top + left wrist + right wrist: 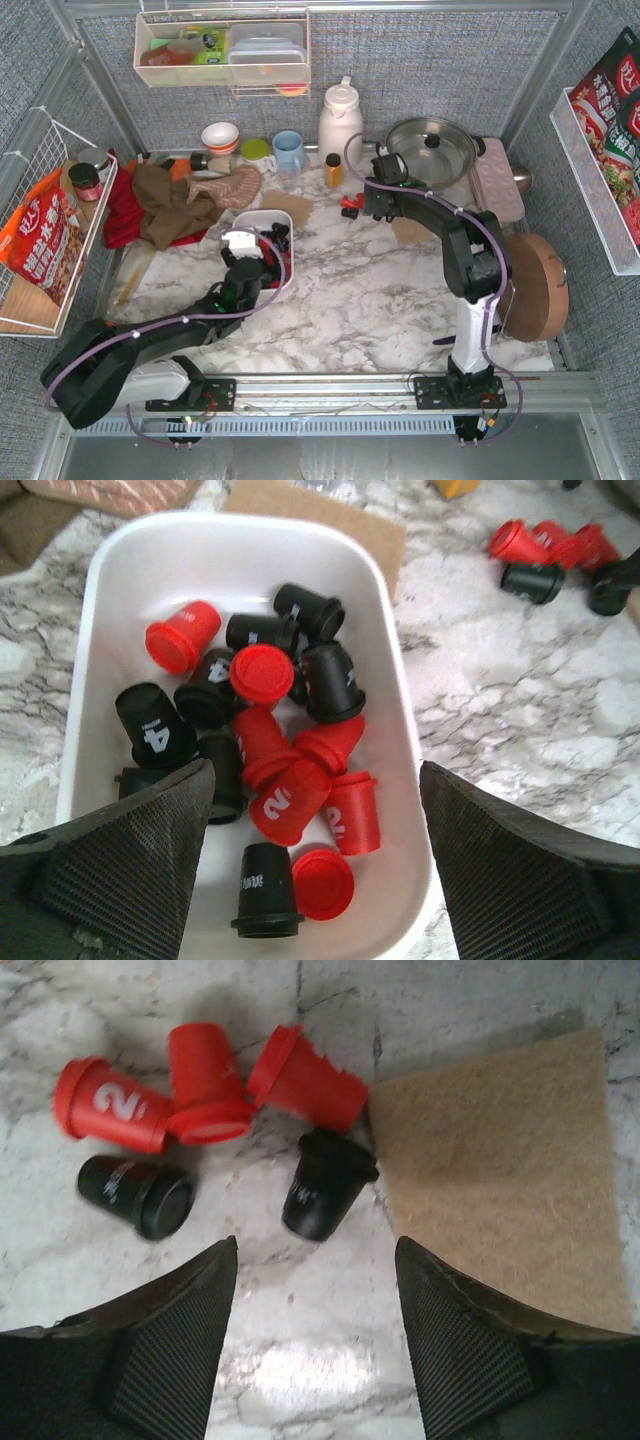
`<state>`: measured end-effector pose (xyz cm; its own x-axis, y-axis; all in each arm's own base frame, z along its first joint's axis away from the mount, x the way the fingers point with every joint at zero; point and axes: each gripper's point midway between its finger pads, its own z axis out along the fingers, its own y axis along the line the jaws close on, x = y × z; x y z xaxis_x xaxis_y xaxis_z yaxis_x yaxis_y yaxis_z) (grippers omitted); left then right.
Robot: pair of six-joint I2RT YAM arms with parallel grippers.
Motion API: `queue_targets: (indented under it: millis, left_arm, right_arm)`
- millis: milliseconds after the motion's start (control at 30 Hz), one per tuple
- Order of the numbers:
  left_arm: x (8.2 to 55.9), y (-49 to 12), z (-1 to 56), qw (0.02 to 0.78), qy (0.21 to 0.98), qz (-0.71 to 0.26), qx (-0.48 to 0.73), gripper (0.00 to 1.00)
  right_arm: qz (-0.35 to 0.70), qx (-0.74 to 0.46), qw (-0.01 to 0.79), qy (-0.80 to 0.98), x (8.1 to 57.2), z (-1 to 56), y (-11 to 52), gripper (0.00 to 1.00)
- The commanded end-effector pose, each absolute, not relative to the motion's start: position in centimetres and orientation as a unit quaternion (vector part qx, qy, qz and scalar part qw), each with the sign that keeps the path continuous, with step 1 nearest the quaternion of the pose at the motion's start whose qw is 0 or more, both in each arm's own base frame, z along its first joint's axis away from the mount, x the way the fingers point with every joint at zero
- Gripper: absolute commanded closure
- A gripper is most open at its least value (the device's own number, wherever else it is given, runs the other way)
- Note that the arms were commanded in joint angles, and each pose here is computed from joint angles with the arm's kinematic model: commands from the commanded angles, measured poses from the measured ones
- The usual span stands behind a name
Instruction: Mix the coffee capsules in the storage basket
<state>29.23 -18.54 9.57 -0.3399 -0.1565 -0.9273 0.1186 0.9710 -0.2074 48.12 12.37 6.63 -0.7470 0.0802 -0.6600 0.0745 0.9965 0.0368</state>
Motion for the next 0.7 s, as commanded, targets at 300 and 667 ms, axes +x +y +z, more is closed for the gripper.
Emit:
queue_targets:
  millis: [300,667]
  left_arm:
    - [28.4,-18.4,14.4,0.615,0.776,-0.130,0.059,0.01]
    - [27.8,-18.9,15.7,0.637,0.750,-0.152,0.092,0.01]
  right_arm:
    - [0.001,0.066,0.325,0.943,50.1,2.9,11.7,0.48]
    - [0.008,0.053,0.329,0.943,49.7,3.5,11.9,0.68]
